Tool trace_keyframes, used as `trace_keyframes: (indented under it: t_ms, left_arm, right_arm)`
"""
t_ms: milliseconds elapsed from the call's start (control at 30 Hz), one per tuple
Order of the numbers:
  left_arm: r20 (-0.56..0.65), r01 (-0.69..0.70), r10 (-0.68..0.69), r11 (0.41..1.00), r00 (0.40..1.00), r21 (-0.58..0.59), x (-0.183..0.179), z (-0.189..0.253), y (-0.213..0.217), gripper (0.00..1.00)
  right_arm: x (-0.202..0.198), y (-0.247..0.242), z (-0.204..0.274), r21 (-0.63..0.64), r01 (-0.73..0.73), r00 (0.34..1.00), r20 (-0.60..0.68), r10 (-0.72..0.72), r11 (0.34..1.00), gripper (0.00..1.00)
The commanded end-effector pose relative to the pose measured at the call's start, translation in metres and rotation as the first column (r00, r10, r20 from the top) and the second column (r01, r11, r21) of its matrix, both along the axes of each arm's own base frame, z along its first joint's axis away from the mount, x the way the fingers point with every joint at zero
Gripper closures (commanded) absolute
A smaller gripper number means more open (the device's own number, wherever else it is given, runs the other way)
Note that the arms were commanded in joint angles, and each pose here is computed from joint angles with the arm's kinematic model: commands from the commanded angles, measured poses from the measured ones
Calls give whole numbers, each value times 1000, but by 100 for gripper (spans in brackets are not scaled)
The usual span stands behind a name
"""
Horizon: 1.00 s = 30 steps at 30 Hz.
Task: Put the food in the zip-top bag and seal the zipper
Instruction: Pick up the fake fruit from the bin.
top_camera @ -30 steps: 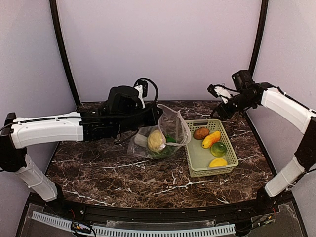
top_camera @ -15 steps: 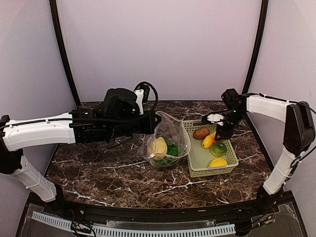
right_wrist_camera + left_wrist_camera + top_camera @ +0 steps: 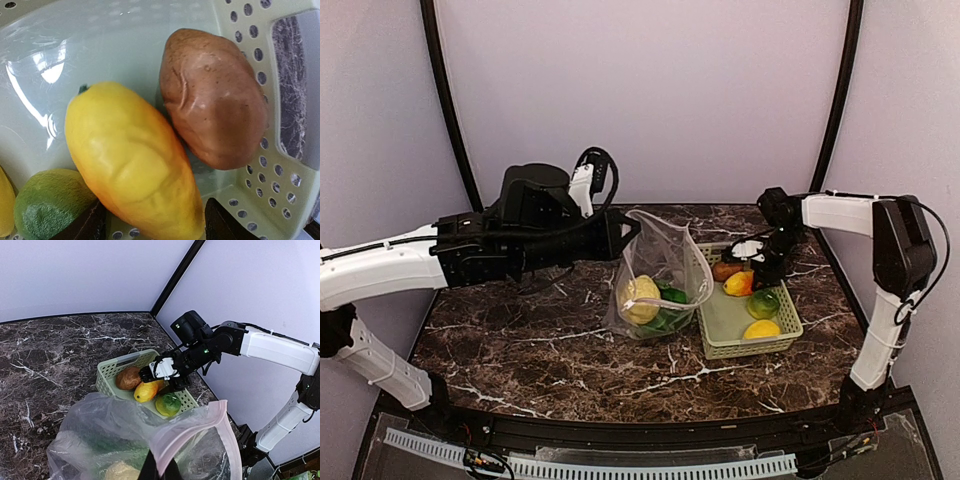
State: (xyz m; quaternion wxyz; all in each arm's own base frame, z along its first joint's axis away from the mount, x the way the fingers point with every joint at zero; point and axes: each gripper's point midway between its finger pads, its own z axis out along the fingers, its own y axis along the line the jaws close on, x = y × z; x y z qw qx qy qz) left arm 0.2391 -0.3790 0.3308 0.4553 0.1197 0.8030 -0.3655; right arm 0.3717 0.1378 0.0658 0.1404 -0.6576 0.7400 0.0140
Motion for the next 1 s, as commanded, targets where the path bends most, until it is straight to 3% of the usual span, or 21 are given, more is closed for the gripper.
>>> trace_keyframes:
  t_ms: [0,100,267,367,600,800,967]
  left_arm:
    - [19,-39,40,999,999,-11,-2,9,15,99]
    - [27,-36,37,999,999,-37,-4,12,19,99]
    - [19,-61,62,998,998,-29,-2,1,23,99]
    - [11,-62,62,998,998,-9,-1,-8,20,99]
    - [60,-157,154,986,986,51,18,-39,24,99]
    - [90,-202,194,975,977,90,36,-58,11,99]
    - [78,-146,137,982,987,118,40,-62,-16,99]
  right_arm:
    - [-8,3,-11,0,-37,997,-73,36,999,36]
    - [-12,8,-14,26,-34,994,-103,36,999,38]
    - [-15,9,-8,33,-14,992,-123,18,999,63]
    - [-21,10,11,63,-9,994,-113,16,998,71]
    - [-65,33,73,177,97,985,-160,-69,979,76]
    - [-138,94,152,407,74,970,-241,29,910,77]
    - [-171,114,185,484,77,938,-332,101,872,76]
